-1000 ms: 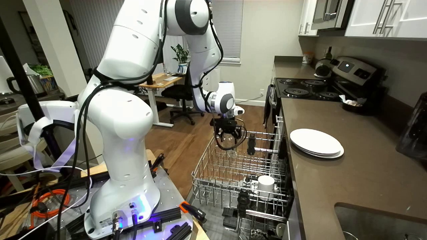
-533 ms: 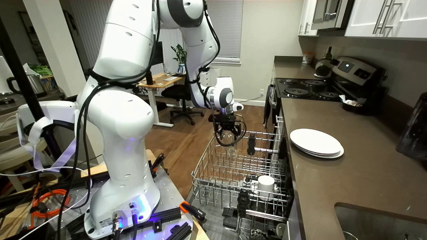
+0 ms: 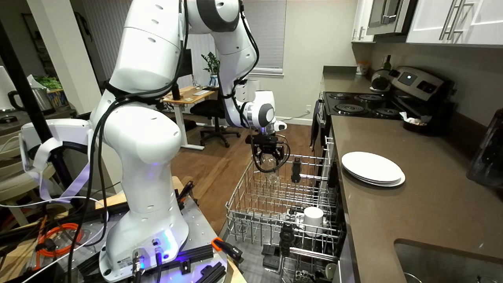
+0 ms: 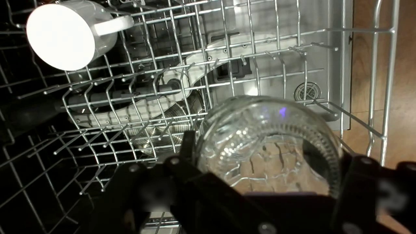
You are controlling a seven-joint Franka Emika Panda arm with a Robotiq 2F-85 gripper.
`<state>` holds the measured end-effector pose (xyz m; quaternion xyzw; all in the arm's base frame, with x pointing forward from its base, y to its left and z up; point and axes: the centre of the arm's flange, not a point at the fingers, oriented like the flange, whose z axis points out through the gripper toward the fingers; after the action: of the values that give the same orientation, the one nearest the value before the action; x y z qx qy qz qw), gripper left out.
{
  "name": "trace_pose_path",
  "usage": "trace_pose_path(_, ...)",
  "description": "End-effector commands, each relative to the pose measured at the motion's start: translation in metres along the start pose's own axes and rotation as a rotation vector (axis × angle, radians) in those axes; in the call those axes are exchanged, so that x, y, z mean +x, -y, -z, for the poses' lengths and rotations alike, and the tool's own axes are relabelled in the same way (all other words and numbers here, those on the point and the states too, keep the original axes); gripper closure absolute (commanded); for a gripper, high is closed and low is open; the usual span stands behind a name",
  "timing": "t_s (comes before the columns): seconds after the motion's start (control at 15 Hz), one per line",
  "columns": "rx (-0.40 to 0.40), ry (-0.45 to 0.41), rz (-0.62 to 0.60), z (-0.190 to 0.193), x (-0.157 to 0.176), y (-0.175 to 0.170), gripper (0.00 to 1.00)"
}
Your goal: Move the bottle closer to the cup in the dishwasher
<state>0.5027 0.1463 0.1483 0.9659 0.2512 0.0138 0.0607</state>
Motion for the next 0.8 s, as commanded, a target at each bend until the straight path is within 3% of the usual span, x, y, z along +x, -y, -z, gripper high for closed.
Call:
trace_pose_path(0.0,0.004,0.005,-0.002,0.000,-0.002,-0.001,0.39)
trace_pose_path(0.73,0.030,0.065,-0.044,-0.008,-0.038,-0.020,0.39)
